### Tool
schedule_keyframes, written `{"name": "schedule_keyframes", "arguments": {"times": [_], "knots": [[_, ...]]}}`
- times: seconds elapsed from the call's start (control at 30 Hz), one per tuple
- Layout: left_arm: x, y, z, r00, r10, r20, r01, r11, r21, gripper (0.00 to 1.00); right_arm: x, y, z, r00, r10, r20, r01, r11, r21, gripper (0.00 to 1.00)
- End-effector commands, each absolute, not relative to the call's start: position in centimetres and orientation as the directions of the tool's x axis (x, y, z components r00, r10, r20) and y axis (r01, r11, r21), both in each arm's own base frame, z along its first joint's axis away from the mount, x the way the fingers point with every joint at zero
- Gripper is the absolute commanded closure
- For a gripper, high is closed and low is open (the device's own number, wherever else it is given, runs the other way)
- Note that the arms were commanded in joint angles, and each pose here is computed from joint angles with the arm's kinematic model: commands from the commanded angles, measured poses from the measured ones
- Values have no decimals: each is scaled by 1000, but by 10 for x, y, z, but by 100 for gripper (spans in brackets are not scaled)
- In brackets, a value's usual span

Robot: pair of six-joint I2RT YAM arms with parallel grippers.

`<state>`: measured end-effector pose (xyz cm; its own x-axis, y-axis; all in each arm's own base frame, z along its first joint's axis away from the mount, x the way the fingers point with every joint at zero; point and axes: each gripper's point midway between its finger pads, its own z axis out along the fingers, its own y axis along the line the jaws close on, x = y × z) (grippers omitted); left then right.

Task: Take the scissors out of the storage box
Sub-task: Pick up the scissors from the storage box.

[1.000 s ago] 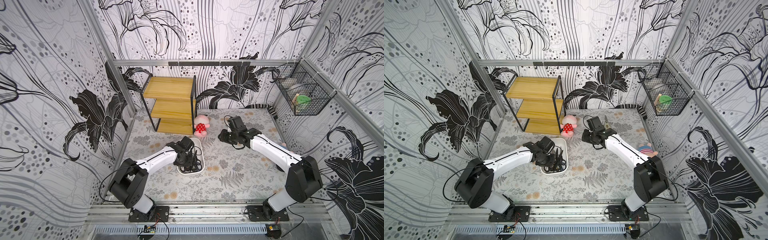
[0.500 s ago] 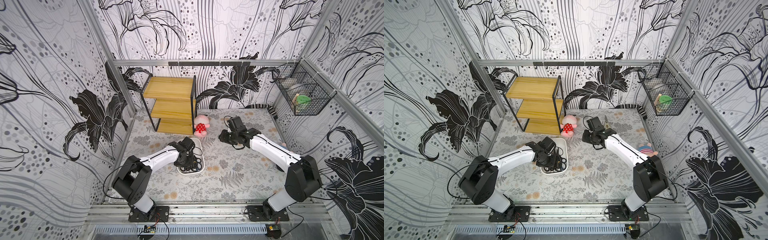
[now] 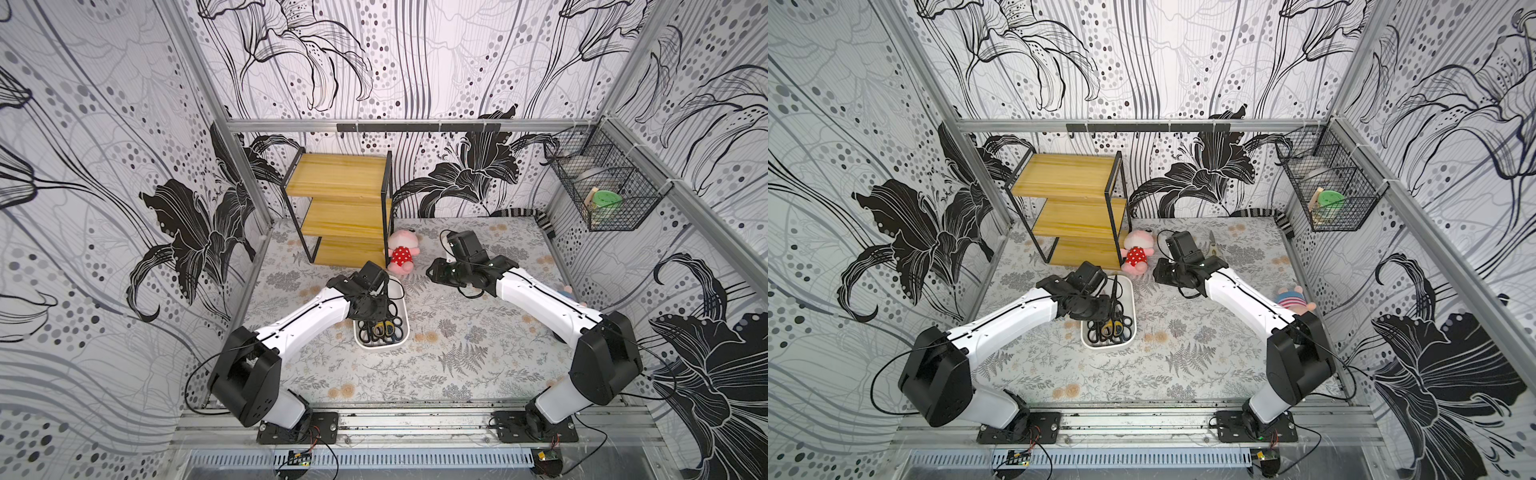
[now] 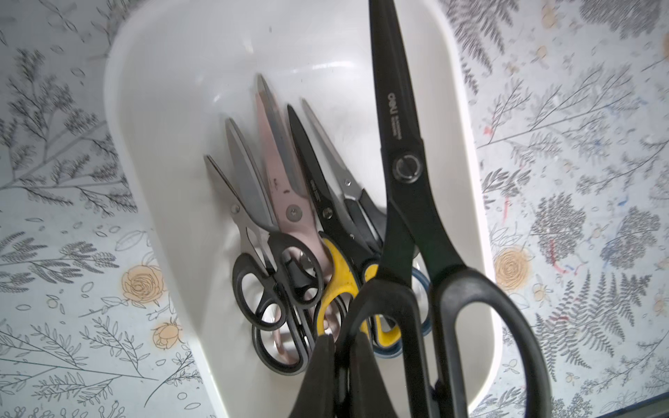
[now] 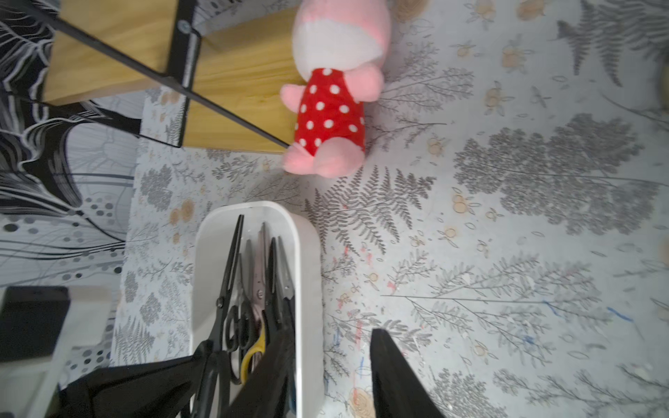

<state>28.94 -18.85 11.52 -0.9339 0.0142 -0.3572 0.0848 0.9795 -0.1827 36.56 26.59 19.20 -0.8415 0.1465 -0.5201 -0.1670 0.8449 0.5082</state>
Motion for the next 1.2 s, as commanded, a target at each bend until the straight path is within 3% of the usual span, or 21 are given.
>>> {"name": "schedule_keyframes", "arguments": {"times": [0.0, 0.17, 0.4, 0.57, 1.17], "knots": [[311, -193, 138, -885, -52, -463, 53, 976, -211, 100, 359, 306, 215, -832, 81, -550, -332, 721, 609, 59], [335, -212, 155, -831, -173, -530, 18, 942, -336, 100, 344, 332, 222, -833, 26, -552, -426, 605, 672, 56], [347, -224, 167, -805, -200, -558, 41, 920, -390, 100, 330, 332, 201, -853, -24, -521, -430, 597, 677, 48], [345, -230, 163, -814, -207, -543, 49, 906, -420, 100, 321, 338, 191, -862, -63, -503, -442, 578, 686, 48], [345, -235, 167, -822, -196, -535, 65, 901, -430, 98, 324, 351, 179, -869, -93, -487, -446, 575, 686, 83]]}}
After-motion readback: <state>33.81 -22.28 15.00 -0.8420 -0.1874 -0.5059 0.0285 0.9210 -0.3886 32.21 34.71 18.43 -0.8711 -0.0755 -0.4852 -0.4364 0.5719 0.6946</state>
